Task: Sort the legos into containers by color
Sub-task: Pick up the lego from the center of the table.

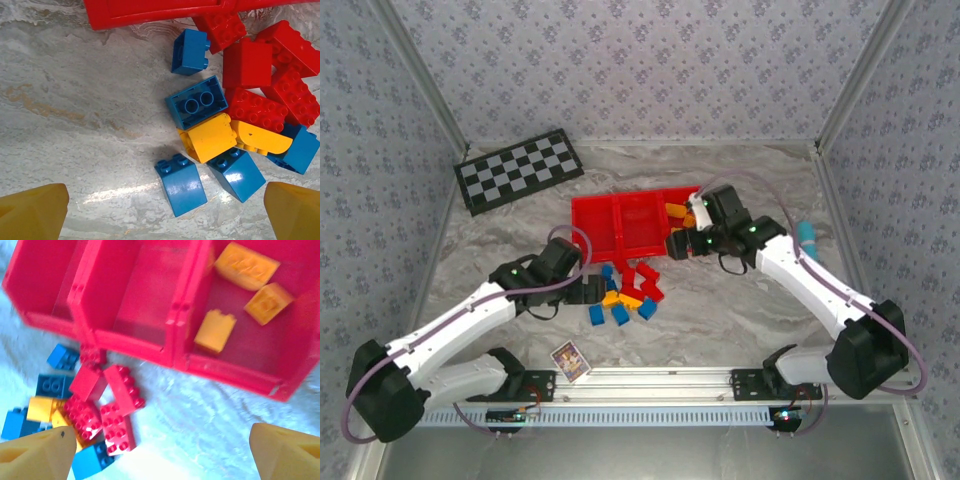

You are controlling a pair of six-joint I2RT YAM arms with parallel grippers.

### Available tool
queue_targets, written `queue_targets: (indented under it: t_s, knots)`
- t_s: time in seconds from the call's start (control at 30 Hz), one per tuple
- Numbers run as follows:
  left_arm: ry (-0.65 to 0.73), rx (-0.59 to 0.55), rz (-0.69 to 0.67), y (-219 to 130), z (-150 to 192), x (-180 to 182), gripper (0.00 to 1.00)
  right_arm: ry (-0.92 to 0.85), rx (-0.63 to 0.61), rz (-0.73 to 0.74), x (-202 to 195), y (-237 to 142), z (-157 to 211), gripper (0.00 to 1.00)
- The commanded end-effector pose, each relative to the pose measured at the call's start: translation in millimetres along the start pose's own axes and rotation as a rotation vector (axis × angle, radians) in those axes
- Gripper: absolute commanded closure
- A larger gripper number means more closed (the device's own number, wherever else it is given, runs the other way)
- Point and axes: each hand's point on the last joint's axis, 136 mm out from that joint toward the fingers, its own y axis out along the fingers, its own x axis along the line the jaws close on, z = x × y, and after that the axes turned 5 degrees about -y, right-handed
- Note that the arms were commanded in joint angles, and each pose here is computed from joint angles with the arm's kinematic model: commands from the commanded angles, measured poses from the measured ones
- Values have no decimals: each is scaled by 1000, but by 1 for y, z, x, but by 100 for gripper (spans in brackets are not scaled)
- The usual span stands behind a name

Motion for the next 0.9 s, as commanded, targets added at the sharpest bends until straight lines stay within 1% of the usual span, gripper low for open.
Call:
queue_targets:
  t_s: [0.0,0.1,0.2,0.37,0.47,0.57,0.6,0.63,0.7,0.73,0.87]
  knots:
    - [-21,-25,47,-8,-10,-15,0,-60,-3,-37,14,8,10,10]
    - [-23,-34,48,-12,-7,-11,0,-60,58,-30,20,22,23,11]
    - [-24,-81,39,-24,-10,-3,0,-74,119,-32,27,41,31,12]
    - [-11,-184,-3,-52,-12,20,0,-104,238,-39,37,70,39,22]
    - [-8,-244,6,-65,-11,30,0,-129,294,-39,41,87,45,26]
    - [-18,-297,31,-74,-11,35,0,-139,314,-29,45,101,46,31]
    - [-20,-310,41,-77,-12,35,0,-138,335,-9,43,106,52,33]
    - [-20,-322,51,-79,-12,35,0,-143,313,2,46,107,40,34]
    - [-15,-342,56,-83,-13,37,0,-151,318,19,47,113,37,35]
    - [-11,-348,55,-84,-13,38,0,-154,343,29,47,114,41,37]
    - [10,-350,39,-85,-12,41,0,-190,376,62,49,123,45,38]
